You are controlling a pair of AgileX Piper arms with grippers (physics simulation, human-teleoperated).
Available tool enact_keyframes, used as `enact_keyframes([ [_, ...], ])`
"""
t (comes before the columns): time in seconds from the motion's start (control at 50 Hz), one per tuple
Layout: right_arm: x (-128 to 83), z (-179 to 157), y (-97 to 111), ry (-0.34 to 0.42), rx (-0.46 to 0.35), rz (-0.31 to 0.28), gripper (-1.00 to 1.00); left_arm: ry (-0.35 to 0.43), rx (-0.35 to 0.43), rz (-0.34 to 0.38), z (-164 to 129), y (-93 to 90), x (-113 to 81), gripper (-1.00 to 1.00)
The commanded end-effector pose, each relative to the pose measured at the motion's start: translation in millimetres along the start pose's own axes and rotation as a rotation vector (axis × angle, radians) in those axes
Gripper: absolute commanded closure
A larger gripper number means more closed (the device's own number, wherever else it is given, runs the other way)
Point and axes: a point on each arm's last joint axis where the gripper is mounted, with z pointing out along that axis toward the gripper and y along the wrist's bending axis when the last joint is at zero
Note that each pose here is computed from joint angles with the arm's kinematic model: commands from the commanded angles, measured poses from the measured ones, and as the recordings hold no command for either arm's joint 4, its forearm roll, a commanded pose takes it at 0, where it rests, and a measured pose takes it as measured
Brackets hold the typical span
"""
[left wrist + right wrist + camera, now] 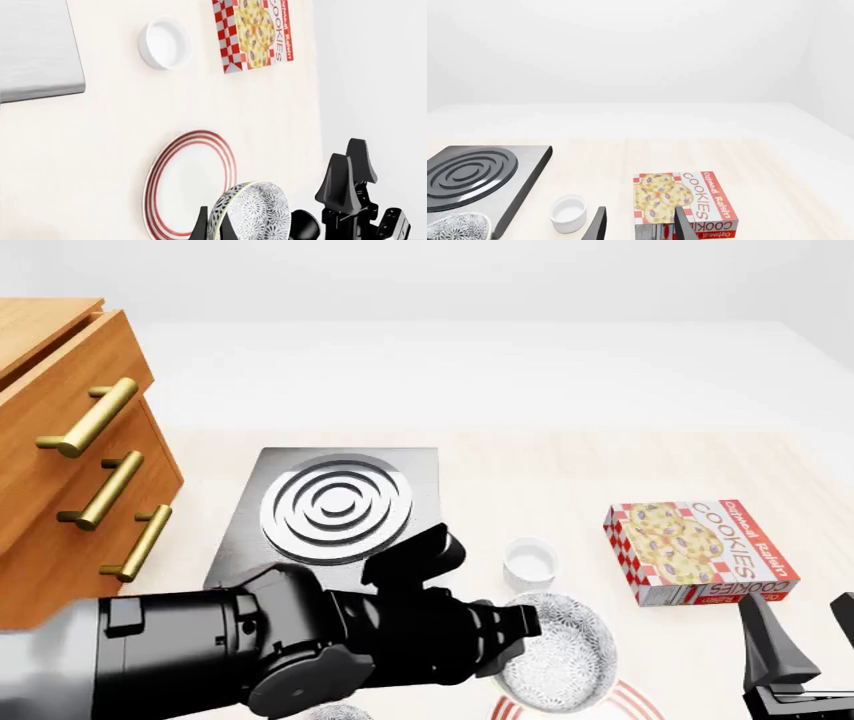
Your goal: Pick the akita bowl on the wooden cabinet and place it on the plate.
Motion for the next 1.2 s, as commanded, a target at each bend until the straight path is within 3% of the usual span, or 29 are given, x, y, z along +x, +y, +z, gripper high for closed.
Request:
enact_keyframes([
  [0.02, 0.0, 0.0, 0.0, 0.0, 0.0, 0.0, -1.0, 0.01, 0.008, -0.021, 7.4, 0.3, 5.3, 1.0],
  [0.78, 0.0, 0.0, 0.0, 0.0, 0.0, 0.0, -1.0, 0.052, -0.002, -0.073, 34.8, 9.8, 27.3, 1.0],
  [1.2, 0.0, 0.0, 0.0, 0.0, 0.0, 0.0, -1.0, 0.053, -0.003, -0.095, 42.6, 13.8, 29.7, 1.0],
])
